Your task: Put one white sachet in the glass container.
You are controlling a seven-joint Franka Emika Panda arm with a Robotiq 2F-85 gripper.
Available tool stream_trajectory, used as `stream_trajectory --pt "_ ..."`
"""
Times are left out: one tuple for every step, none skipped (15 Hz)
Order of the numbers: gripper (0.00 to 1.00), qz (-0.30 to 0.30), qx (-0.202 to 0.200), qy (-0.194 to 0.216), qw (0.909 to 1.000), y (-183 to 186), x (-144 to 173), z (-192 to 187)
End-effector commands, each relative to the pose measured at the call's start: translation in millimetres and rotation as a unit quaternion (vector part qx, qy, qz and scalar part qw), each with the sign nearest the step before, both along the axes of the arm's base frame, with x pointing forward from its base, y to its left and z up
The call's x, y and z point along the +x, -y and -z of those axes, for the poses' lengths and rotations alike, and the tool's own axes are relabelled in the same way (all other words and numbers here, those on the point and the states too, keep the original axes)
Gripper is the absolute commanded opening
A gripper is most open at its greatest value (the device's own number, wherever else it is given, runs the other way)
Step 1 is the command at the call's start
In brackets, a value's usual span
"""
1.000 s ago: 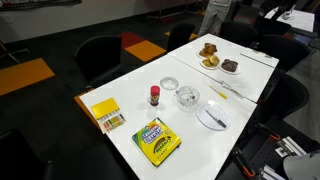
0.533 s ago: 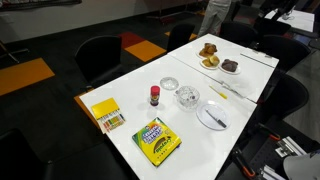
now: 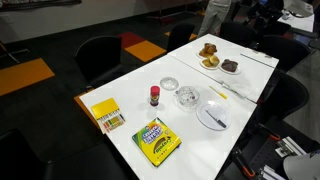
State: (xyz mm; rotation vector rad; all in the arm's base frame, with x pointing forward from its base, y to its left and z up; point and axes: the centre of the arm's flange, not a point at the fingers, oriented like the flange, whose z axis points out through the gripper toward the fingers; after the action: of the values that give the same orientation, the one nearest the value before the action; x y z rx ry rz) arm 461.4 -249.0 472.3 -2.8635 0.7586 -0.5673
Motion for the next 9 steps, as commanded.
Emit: stream_trajectory --pt "1.0 0.054 0.043 0.018 0.9974 19 44 34" --pt "1.0 0.066 0.058 0.017 0.996 20 55 45" --pt "1.0 0.077 0.073 0.014 0.9943 20 63 53" --pt "1.0 0.088 0.091 0.005 0.9919 22 73 64" --pt "1.0 0.099 0.113 -0.005 0.9887 28 82 73" --pt "1.0 0.111 0.143 -0.033 0.9829 39 91 86" --pt "1.0 0.123 0.156 -0.053 0.9787 42 96 95" --pt "1.0 0.129 0.166 -0.077 0.9745 43 100 104" --pt "1.0 0.135 0.174 -0.095 0.9708 45 105 112"
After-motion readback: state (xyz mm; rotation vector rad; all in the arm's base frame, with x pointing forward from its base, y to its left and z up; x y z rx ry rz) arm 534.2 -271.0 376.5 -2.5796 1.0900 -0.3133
